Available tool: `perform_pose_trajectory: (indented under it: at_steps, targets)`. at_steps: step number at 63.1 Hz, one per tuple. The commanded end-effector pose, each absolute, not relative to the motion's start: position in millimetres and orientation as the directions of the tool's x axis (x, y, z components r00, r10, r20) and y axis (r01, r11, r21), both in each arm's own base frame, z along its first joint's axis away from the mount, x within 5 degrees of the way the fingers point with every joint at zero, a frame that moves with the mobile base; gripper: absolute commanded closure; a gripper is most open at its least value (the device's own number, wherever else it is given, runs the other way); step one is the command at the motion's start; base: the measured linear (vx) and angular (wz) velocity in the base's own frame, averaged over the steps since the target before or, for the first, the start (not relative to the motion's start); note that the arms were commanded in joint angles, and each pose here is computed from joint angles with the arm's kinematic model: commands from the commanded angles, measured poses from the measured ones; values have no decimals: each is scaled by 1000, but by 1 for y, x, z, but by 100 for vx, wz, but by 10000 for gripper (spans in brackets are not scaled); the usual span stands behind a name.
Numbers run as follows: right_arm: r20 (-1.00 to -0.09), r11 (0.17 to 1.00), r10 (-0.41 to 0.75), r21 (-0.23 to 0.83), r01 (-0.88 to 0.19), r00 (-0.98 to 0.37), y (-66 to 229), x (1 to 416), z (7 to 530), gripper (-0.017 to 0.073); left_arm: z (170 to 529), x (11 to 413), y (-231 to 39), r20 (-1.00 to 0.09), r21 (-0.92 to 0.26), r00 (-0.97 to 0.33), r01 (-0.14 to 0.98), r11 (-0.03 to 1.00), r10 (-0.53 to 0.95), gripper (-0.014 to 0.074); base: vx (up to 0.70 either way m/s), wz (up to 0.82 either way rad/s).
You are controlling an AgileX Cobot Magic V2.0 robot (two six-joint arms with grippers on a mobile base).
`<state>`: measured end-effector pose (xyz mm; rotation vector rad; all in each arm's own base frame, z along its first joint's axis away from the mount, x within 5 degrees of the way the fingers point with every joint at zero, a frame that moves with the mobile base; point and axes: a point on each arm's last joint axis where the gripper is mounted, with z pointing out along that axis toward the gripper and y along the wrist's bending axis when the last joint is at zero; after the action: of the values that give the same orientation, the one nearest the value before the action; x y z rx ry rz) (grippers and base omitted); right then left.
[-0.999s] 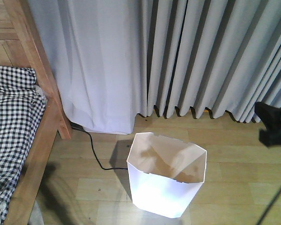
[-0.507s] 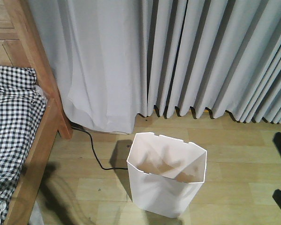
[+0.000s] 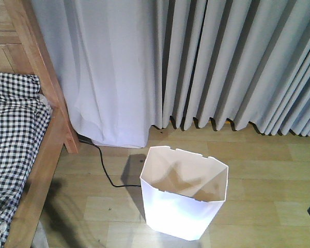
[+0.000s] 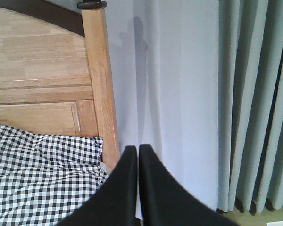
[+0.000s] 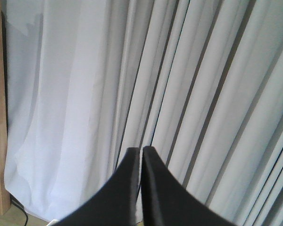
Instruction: Move trash bin to bedside with robot
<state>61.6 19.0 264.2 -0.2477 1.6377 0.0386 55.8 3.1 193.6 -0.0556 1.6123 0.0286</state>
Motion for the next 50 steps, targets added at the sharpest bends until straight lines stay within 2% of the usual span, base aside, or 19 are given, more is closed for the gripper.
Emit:
perform_pose_trajectory:
  at_steps: [1, 16, 23, 32, 41, 45, 50]
  targets:
    - [-993, 984, -115, -112, -141, -13, 16, 62, 276, 568, 208, 54, 3, -998, -25, 57, -46, 999, -22, 600, 0, 0]
    - [-993, 983, -117, -113, -143, -16, 16, 63, 276, 568, 208, 54, 3, -998, -25, 57, -46, 999, -22, 600, 0, 0]
    - [-985, 979, -172, -168, -117, -23, 13, 62, 275, 568, 208, 54, 3, -998, -25, 57, -46, 999, -22, 600, 0, 0]
    - [-991, 990, -130, -129, -50, -31, 8, 53, 273, 568, 208, 54, 3, -998, -25, 57, -46, 999, -22, 600, 0, 0]
    - [-995, 995, -96, -96, 35, -2, 1, 50, 250, 568, 208, 54, 3, -998, -25, 57, -46, 999, -22, 600, 0, 0]
    - [-998, 997, -63, -63, 40, 9, 1, 50, 238, 568, 208, 54, 3, -998, -25, 57, -46, 999, -22, 600, 0, 0]
    - [-997, 997, -72, -72, 1, -5, 2, 50, 223, 568, 208, 54, 3, -998, -25, 57, -46, 999, -22, 600, 0, 0]
